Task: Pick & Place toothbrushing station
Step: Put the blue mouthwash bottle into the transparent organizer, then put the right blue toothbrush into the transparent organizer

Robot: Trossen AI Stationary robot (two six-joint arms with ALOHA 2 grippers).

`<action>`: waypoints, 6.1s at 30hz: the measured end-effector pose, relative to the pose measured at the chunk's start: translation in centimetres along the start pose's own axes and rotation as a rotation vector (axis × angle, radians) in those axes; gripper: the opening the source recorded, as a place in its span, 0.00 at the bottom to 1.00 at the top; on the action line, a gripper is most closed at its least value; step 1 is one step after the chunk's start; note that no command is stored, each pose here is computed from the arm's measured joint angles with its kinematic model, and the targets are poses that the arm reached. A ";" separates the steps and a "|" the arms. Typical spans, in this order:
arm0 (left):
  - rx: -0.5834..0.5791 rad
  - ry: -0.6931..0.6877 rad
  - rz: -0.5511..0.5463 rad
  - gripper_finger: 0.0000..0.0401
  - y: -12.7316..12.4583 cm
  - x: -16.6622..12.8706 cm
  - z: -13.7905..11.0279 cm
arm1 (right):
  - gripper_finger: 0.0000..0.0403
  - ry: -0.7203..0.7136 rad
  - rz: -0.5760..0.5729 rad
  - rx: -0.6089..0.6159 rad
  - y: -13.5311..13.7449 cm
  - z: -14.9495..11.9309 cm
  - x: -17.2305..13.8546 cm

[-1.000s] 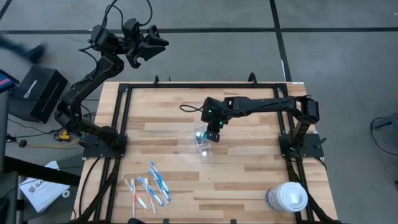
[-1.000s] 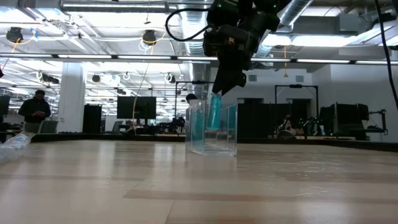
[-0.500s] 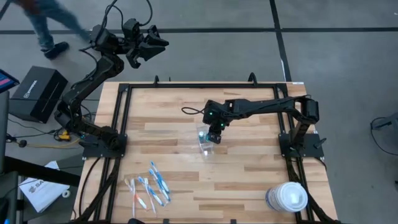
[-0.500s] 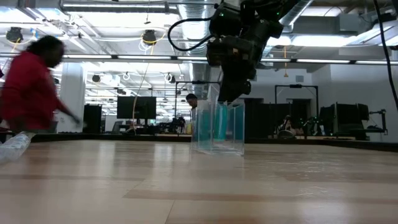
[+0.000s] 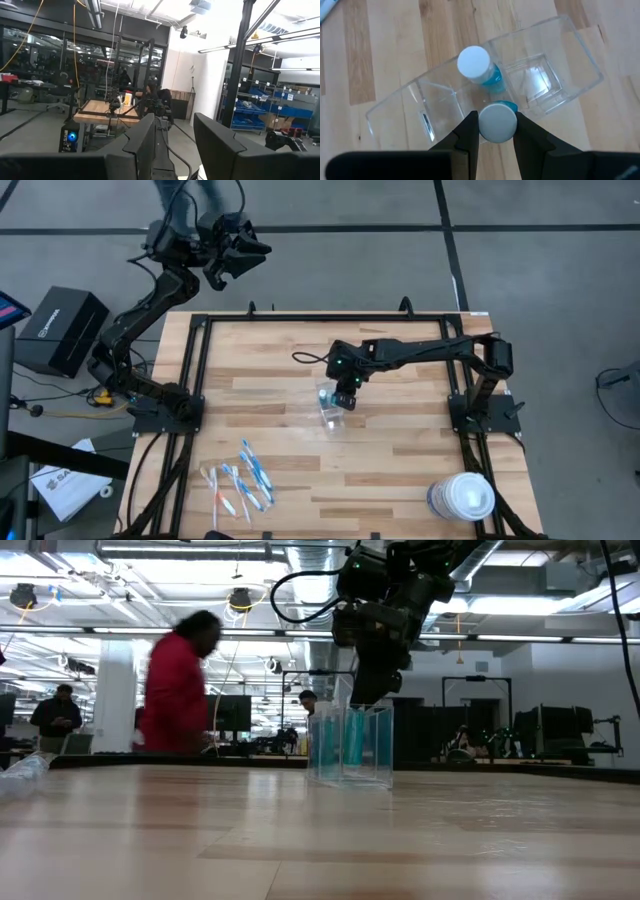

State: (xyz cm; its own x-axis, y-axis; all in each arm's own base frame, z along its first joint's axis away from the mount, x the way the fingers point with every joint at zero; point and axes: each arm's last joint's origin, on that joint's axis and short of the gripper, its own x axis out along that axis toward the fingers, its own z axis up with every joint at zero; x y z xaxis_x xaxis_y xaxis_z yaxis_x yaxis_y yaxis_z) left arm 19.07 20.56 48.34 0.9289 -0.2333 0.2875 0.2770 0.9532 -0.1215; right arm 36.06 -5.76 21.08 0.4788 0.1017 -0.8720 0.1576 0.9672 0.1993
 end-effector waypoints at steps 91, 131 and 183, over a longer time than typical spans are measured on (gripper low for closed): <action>-0.256 0.291 0.829 0.33 -17.1 10.5 -16.9 | 0.72 -0.714 -0.351 -0.029 10.7 -4.5 -36.5; -1.180 0.680 1.530 0.33 -22.7 2.6 -34.6 | 0.72 -0.656 -0.250 -0.243 11.1 -4.9 -36.5; -1.240 0.866 1.643 0.32 -23.9 -3.3 -38.9 | 0.72 -0.688 -0.256 -0.191 9.2 -3.9 -36.8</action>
State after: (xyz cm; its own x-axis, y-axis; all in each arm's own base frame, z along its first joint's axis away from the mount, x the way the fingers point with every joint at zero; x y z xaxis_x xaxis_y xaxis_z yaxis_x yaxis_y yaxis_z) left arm 18.98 -8.91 13.35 0.1924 0.0631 -0.9793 -0.9708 -0.1336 -0.1993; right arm 16.52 0.32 53.31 0.8883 -0.2390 -0.3922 0.2140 0.9710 -0.1069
